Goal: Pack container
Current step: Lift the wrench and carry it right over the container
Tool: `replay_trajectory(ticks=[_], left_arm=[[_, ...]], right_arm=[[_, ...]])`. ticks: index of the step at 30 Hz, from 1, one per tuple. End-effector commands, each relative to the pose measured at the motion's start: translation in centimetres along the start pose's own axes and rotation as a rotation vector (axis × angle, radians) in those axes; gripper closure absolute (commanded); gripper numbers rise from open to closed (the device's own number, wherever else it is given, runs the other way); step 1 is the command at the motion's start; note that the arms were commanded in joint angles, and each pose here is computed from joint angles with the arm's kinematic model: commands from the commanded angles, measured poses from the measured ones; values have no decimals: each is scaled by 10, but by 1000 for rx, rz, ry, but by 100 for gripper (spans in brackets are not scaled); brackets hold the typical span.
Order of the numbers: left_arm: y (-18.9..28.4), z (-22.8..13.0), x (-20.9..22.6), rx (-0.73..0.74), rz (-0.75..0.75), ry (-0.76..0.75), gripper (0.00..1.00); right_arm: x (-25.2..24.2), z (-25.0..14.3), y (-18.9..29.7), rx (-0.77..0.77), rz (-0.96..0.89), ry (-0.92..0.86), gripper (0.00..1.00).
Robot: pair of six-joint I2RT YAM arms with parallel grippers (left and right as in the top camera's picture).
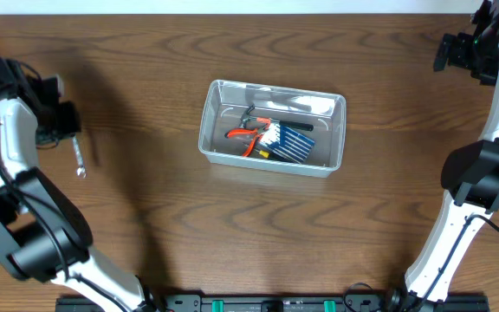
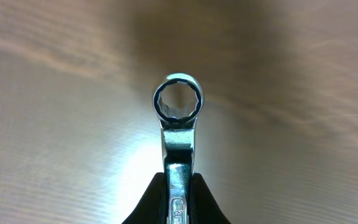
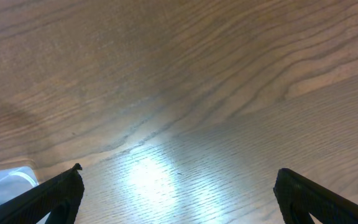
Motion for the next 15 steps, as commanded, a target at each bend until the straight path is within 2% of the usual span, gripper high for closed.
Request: replay_trajectory(ticks=[1,10,15], left_arm=[[45,23,-44,-134,-92,-62,94],[141,24,-182,-383,-220,-377,94],[167,12,-255,-465,-336,-505,94]], right_arm=[[-3,0,7,-15,-9,-18,1],[-3,0,7,-15,-9,-18,1],[-3,0,7,-15,-9,-18,1]])
Point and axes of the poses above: each gripper's point midway between its finger pads, its own y axis back along the fingers, its own x axis along the line the jaws close on, z = x × y, the point moved 3 cm from there along y, back along the fingers
